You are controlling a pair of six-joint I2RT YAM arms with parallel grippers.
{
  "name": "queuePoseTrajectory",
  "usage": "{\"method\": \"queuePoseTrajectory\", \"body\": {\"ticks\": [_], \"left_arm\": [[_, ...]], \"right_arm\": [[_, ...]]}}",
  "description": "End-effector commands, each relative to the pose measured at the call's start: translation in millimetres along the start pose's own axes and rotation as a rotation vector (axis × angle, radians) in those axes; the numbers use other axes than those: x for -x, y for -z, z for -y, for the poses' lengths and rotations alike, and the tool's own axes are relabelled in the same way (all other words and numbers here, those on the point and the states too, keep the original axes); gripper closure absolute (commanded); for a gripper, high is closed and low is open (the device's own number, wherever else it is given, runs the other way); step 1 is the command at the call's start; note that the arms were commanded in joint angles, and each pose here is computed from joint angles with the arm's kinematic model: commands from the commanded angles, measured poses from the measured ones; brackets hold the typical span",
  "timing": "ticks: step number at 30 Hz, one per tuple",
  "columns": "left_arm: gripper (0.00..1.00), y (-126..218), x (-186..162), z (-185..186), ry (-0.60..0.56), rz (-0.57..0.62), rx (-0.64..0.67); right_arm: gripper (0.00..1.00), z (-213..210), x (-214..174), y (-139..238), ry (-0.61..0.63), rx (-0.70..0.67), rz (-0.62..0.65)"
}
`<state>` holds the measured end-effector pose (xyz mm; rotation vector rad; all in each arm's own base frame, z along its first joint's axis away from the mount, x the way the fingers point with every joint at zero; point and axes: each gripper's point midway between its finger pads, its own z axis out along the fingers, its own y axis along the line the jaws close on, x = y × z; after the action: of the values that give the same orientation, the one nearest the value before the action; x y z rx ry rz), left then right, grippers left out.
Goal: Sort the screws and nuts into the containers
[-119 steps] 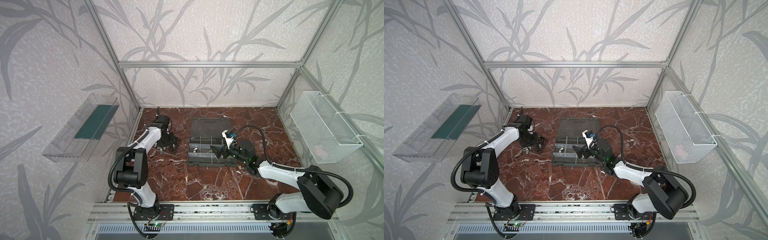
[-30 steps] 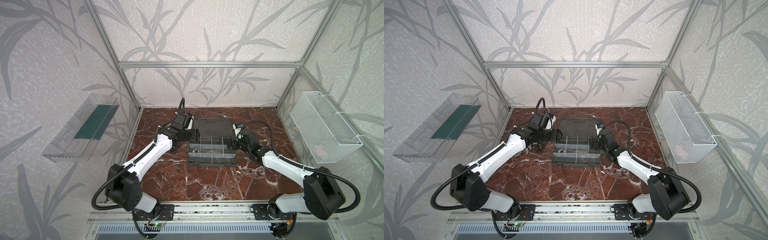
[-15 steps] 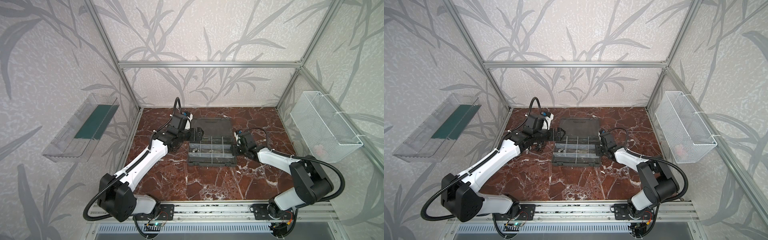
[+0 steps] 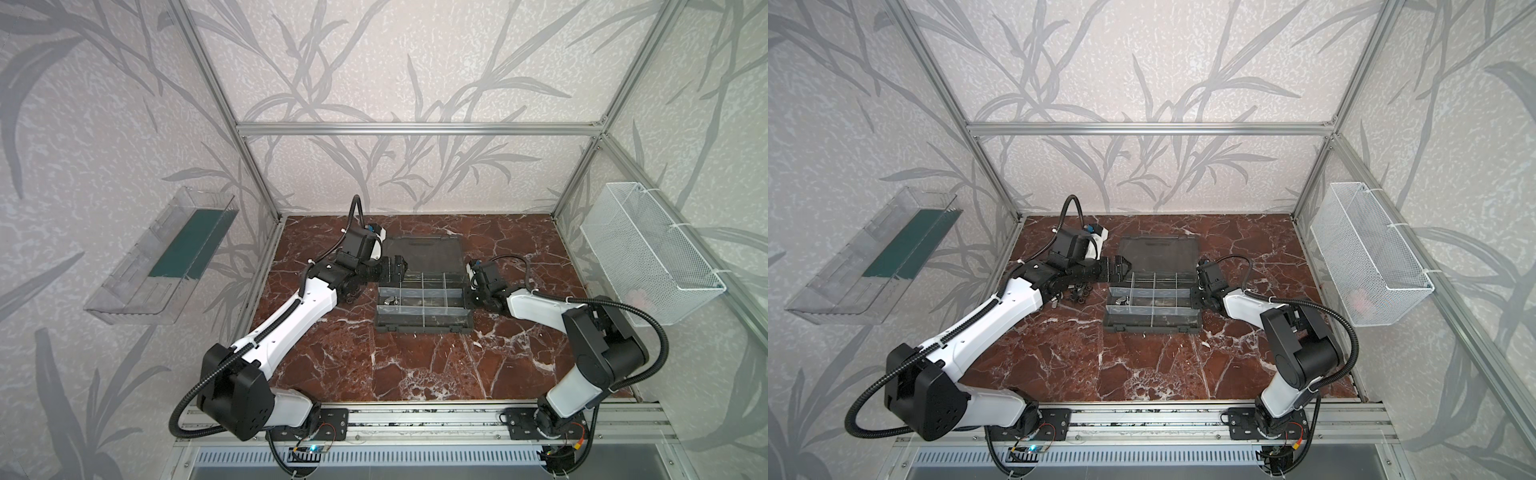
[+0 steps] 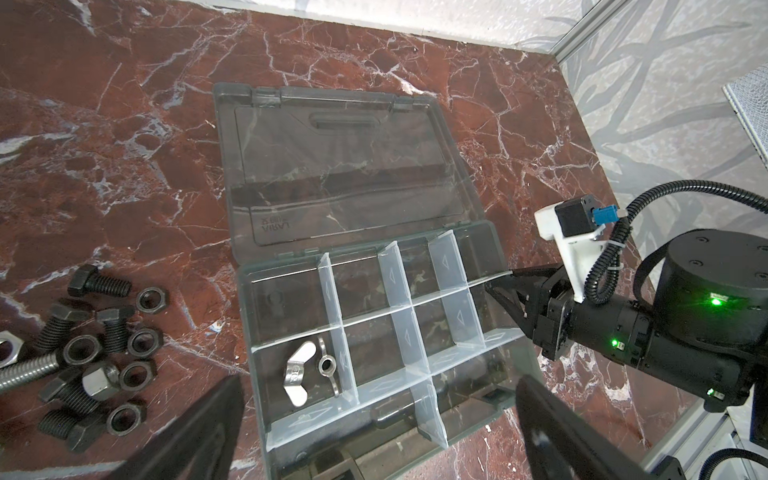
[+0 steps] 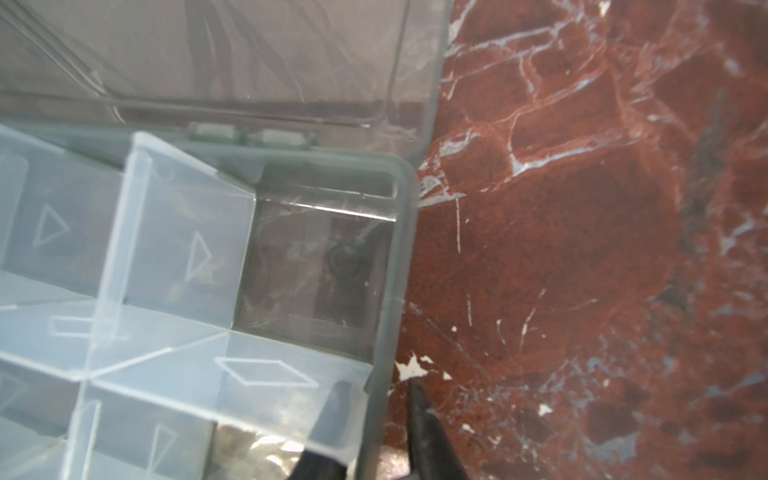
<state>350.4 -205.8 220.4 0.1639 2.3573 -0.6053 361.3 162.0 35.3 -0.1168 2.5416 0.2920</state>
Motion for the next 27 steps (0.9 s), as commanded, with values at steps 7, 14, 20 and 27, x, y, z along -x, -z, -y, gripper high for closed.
{"method": "queuePoseTrajectory", "body": {"ticks": [7, 14, 20, 27], "left_arm": [[0.0, 2, 3, -7, 0.003, 0.008, 0.029], [0.01, 2, 3, -7, 0.005, 0.01, 0.025], [0.01, 3, 5, -8, 0.007, 0.017, 0.029], [0.01, 6, 7, -11, 0.015, 0.027, 0.035]], "right_arm": [[0.92, 0, 24, -13, -0.063, -0.045, 0.041], [0.98, 4, 32, -20, -0.121, -0.069, 0.066], [1.0, 1, 41, -28, -0.16, -0.065, 0.083], [1.0, -1, 47, -40, -0.183, -0.066, 0.084]]}}
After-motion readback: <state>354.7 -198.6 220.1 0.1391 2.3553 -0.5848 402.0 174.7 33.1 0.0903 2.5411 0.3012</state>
